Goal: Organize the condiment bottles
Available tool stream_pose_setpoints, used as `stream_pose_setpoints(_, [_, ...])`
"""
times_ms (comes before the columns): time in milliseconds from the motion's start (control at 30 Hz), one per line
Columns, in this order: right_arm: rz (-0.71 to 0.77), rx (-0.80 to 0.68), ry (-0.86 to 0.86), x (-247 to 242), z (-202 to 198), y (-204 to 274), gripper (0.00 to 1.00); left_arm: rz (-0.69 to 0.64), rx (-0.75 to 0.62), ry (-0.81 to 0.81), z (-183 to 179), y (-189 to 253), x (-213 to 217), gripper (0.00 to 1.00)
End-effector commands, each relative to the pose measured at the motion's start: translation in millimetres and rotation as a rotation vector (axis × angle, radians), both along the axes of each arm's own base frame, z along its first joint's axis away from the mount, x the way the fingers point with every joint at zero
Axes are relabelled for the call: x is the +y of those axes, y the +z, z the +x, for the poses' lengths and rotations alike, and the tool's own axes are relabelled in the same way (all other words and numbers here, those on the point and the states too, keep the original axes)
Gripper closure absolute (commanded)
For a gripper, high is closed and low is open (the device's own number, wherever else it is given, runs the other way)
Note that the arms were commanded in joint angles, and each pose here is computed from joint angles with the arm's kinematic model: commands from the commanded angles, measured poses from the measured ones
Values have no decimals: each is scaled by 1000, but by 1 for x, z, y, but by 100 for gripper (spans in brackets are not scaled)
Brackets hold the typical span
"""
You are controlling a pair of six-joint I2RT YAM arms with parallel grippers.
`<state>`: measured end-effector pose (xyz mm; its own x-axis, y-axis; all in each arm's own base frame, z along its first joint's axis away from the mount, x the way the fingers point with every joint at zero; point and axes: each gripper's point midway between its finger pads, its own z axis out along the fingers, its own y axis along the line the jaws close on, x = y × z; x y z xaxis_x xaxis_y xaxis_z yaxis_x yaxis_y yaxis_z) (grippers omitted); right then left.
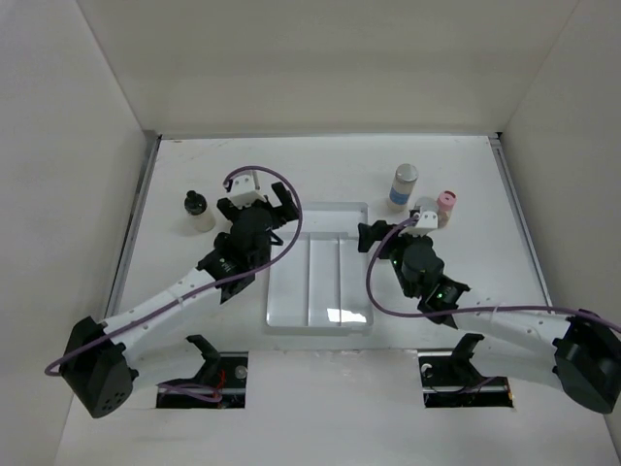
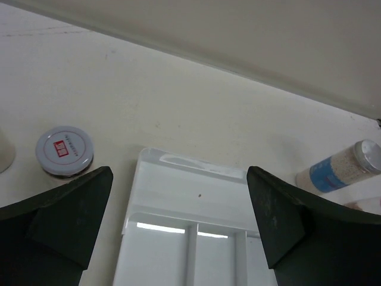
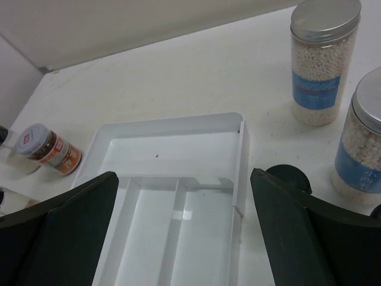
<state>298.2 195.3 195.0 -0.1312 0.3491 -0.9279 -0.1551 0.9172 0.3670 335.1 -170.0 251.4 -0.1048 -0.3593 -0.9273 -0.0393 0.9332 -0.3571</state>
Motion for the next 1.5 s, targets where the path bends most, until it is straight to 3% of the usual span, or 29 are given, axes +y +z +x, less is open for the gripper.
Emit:
stream_pose_setpoints(0, [67, -38, 32, 12, -1, 12, 0, -8, -12, 51, -11, 9, 22, 0])
stream_pose_setpoints(267, [-23, 19, 10, 16, 9, -14, 0, 1, -37, 148, -47, 7, 77, 0])
stream_pose_setpoints(467, [-38, 43, 109, 42, 6, -22, 0, 46, -11, 241, -74, -4, 120, 0])
stream_pose_setpoints(500, [-39, 46, 132, 46, 4, -22, 9, 51, -10, 245, -76, -5, 123, 0])
stream_pose_setpoints(533, [-41, 54, 156, 50, 3, -23, 32, 74, 6, 244, -78, -9, 125, 4])
stream_pose_setpoints(567, [-35, 56, 166, 52, 2, -23, 59, 87, 20, 238, -78, -12, 124, 17])
stream_pose_setpoints(600, [-31, 57, 169, 53, 2, -22, 72, 106, 40, 237, -79, -17, 124, 39])
stream_pose_setpoints(633, [-33, 60, 176, 55, 1, -22, 80, 113, 52, 238, -79, -21, 124, 48])
stream_pose_setpoints(667, [-43, 69, 181, 56, 1, -25, 83, 114, 68, 225, -79, -27, 120, 48])
stream_pose_setpoints(767, [-59, 90, 188, 58, 1, -30, 79, 173, 147, 184, -75, -46, 110, 31])
stream_pose_setpoints(900, [-47, 77, 190, 58, 1, -28, 51, 171, 203, 227, -70, -67, 115, 17])
stream_pose_setpoints(967, [-39, 72, 190, 57, 0, -28, 38, 176, 224, 243, -65, -70, 119, 15])
stream_pose_setpoints(1467, [-47, 88, 209, 62, 2, -34, 35, 175, 359, 240, -39, -120, 122, 22])
